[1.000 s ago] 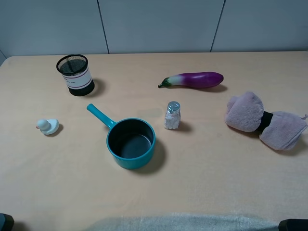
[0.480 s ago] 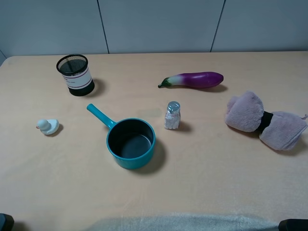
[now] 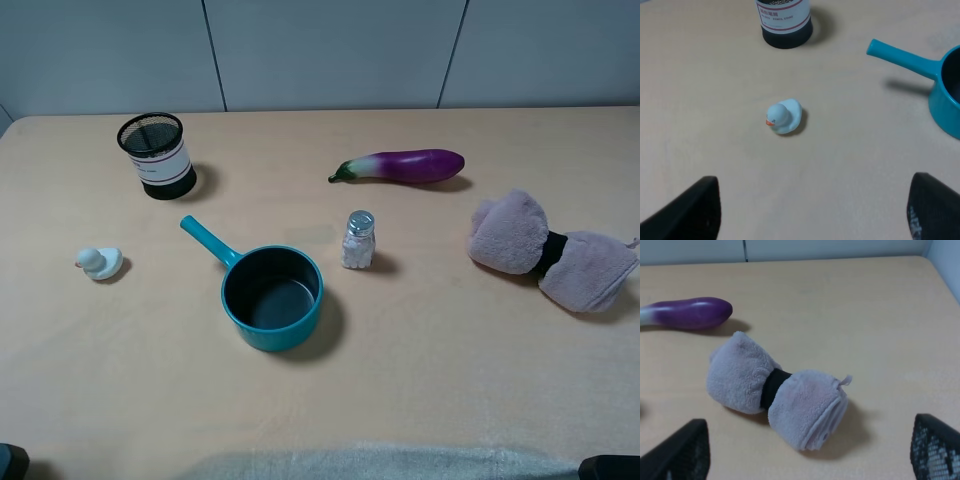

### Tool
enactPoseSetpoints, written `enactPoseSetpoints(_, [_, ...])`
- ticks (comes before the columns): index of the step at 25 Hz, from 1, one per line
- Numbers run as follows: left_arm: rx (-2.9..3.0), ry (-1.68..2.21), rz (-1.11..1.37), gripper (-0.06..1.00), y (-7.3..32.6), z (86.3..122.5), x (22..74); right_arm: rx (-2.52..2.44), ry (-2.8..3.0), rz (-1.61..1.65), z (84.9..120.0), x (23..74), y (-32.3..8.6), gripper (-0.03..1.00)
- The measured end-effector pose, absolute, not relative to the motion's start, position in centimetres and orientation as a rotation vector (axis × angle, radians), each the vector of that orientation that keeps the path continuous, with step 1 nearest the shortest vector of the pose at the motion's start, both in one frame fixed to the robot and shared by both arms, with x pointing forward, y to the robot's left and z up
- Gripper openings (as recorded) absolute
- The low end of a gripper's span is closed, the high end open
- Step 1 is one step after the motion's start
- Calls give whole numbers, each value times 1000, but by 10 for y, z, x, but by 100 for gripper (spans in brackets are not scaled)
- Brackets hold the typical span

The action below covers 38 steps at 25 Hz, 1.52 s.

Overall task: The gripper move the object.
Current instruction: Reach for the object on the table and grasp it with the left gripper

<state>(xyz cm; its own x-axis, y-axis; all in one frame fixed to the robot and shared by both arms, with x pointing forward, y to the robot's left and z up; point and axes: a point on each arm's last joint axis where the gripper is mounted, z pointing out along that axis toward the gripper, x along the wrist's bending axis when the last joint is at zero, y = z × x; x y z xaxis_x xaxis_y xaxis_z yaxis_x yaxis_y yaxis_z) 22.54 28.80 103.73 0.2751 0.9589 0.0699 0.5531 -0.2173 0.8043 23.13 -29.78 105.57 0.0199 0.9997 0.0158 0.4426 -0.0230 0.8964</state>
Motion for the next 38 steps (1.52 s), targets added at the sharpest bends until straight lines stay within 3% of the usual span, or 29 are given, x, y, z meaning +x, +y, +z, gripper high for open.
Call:
enactPoseSetpoints(17, [1925,1409,709,75,288,1038,236,1562,1516,959,1056,231,-298,61])
enactPoseSetpoints(31, [2180,1681,264,75,282,1069,356,1562,1517,960,1056,231,-298,61])
enactPoseSetpoints(38, [2232,1754,126,75,279,1064,414,1562,1517,960,1056,231,-298,61])
